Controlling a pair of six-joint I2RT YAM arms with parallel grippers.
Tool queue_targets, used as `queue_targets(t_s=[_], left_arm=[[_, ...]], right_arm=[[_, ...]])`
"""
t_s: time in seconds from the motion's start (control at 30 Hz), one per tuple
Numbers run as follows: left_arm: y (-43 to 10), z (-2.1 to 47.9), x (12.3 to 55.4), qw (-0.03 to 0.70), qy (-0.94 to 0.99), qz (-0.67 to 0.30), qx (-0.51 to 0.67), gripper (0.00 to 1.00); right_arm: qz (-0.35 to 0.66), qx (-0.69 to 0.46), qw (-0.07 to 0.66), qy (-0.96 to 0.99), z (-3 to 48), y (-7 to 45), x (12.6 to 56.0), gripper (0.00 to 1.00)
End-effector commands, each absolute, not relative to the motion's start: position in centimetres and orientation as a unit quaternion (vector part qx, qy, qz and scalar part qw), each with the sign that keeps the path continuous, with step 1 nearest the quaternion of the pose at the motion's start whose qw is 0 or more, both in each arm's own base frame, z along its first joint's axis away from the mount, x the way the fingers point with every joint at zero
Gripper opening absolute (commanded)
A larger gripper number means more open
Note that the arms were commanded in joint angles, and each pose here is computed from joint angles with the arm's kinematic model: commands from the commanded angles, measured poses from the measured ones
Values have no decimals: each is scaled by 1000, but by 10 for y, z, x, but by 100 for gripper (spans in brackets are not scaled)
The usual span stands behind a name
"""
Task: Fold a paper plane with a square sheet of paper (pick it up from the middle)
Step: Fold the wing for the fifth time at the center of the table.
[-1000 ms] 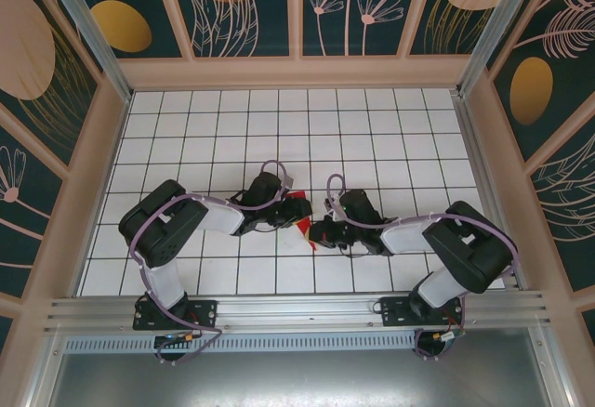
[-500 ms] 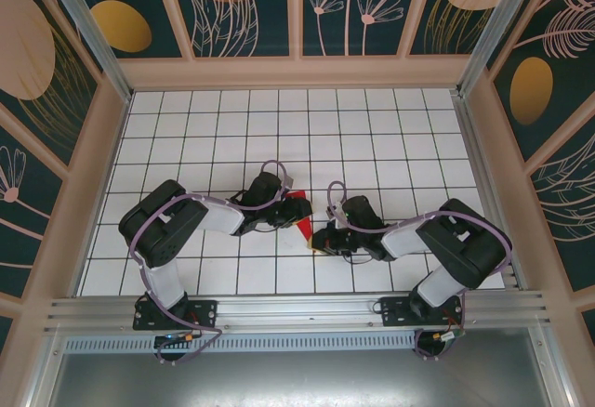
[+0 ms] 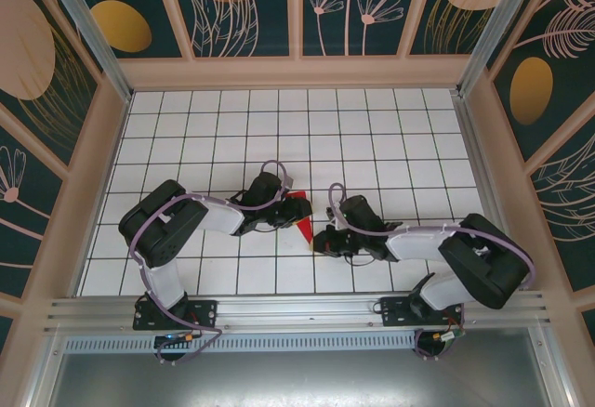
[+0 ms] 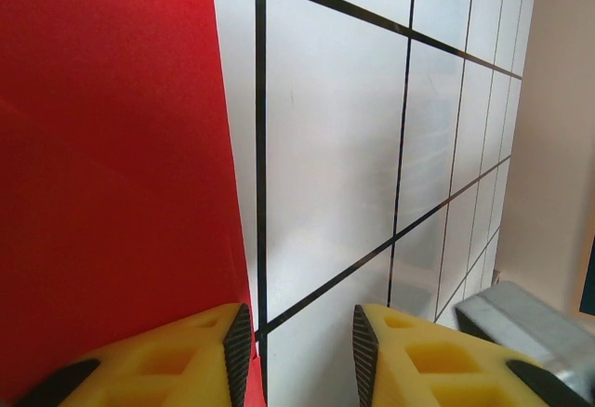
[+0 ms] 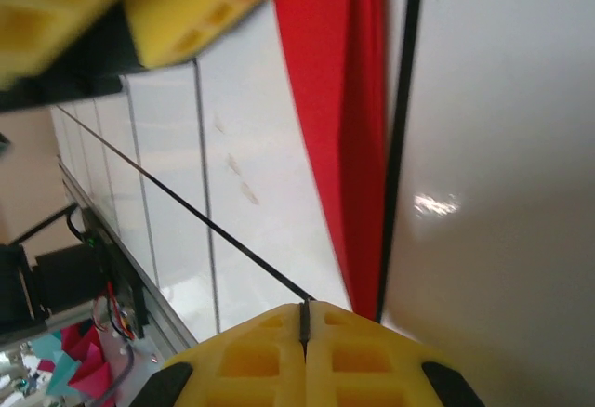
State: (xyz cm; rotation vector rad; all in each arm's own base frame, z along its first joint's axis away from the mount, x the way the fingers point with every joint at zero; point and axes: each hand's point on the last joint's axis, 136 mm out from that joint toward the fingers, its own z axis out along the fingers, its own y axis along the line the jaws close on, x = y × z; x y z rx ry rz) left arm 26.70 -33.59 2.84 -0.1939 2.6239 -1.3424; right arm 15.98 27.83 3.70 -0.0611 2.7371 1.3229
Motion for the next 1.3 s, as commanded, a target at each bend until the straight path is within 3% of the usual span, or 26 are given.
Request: queue_targets(t_s=[0.0, 0.47, 0.8, 1.27], left_arm=[[-308, -20, 256, 69, 921, -368, -104, 38], [-309, -20, 255, 68, 920, -372, -101, 38], [-307, -20, 256, 72, 919, -371, -111, 38], [-307, -15, 262, 84, 915, -376, -123, 37]], right_arm=[[447, 12, 89, 890, 57, 284, 184, 6], [463, 43, 61, 883, 42, 303, 209, 5], [364, 32, -20, 931, -20, 276, 162, 6], [318, 17, -23, 948, -37, 266, 156, 5]])
